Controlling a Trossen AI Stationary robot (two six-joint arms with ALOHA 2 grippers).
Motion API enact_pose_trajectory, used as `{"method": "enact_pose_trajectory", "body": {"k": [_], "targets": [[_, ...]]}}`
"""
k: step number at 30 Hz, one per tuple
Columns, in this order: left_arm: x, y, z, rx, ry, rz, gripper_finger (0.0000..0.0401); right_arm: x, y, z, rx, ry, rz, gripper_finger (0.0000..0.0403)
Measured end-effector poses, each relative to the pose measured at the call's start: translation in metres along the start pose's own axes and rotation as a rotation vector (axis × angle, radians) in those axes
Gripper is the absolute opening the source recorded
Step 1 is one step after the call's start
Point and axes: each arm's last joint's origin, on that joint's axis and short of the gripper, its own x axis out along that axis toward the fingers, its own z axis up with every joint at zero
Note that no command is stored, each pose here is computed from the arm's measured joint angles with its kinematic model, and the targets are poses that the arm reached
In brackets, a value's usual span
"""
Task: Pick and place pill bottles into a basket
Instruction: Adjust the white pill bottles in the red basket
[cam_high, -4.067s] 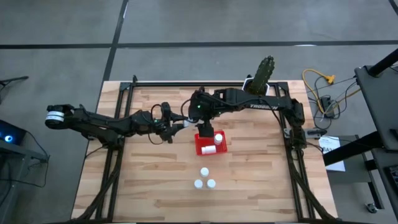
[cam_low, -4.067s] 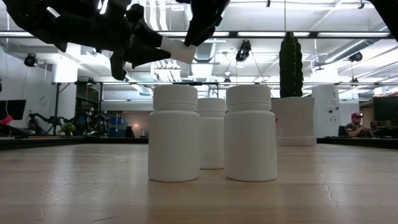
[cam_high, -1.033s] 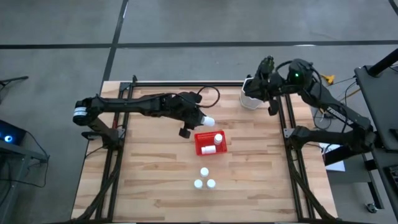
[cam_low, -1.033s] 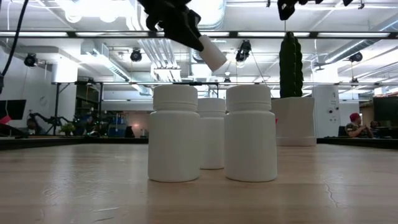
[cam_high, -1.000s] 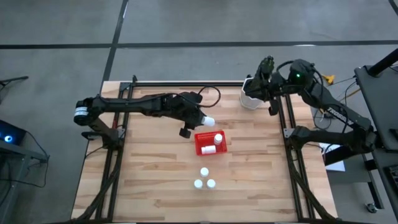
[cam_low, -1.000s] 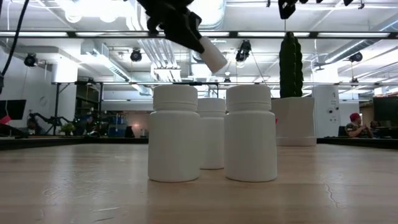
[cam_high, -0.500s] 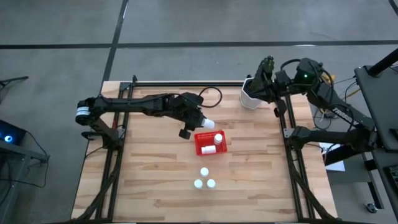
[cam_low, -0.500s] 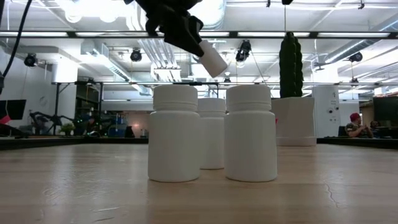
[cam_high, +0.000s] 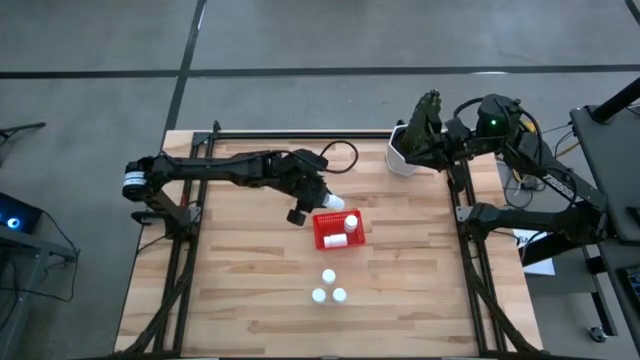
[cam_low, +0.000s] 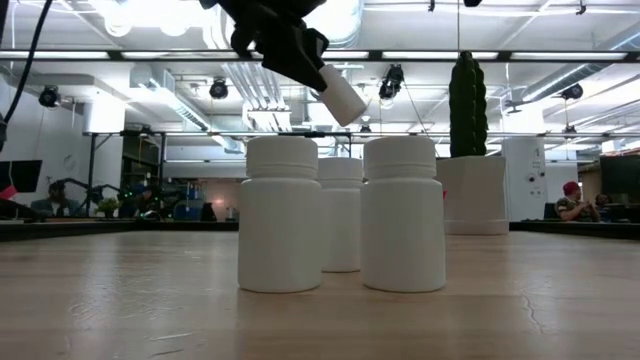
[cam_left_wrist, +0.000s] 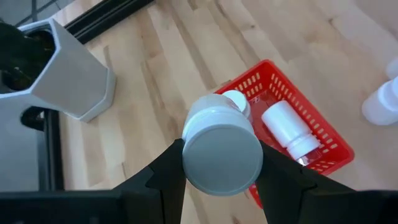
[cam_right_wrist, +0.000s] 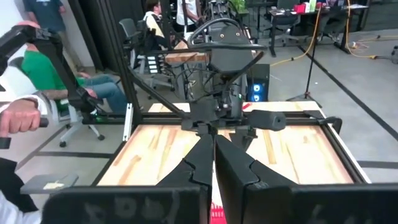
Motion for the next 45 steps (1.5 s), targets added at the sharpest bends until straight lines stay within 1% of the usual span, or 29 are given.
{"method": "enact_pose_trajectory", "body": {"k": [5, 10, 13, 16, 19, 25, 30, 35, 38, 45], "targets": [[0.000, -0.002, -0.002, -0.026, 0.011, -0.027, 0.0142, -0.002, 0.002, 0.000, -0.030, 0.003, -0.001, 0.0008], [0.000, -0.003, -0.001, -0.047, 0.010, -0.031, 0.0142, -0.002, 0.002, -0.001, -0.037, 0.007, -0.001, 0.0008], [0.008, -0.005, -0.001, -0.045, 0.021, -0.049, 0.0142, -0.002, 0.002, -0.001, -0.041, 0.007, -0.001, 0.0008], [0.021, -0.007, -0.001, -0.049, 0.092, -0.098, 0.0142, -0.002, 0.002, -0.001, -0.054, 0.008, -0.001, 0.0008], [0.030, -0.002, 0.007, -0.044, 0.133, -0.121, 0.0142, -0.002, 0.002, -0.002, -0.053, 0.013, -0.001, 0.0008], [0.035, 0.010, 0.024, -0.051, 0.191, -0.153, 0.0142, -0.002, 0.002, -0.004, -0.040, 0.032, 0.000, 0.0008], [0.044, 0.014, 0.028, -0.066, 0.262, -0.195, 0.0142, -0.002, 0.002, -0.007, -0.032, 0.052, -0.013, 0.0008], [0.067, 0.012, 0.022, -0.080, 0.355, -0.254, 0.0142, -0.003, 0.002, -0.010, -0.040, 0.078, -0.014, 0.0008], [0.077, 0.011, 0.019, -0.081, 0.383, -0.273, 0.0142, -0.003, 0.002, -0.010, -0.042, 0.079, -0.013, 0.0008], [0.085, 0.009, 0.015, -0.081, 0.407, -0.290, 0.0142, -0.003, 0.003, -0.010, -0.049, 0.078, -0.013, 0.0008]]}}
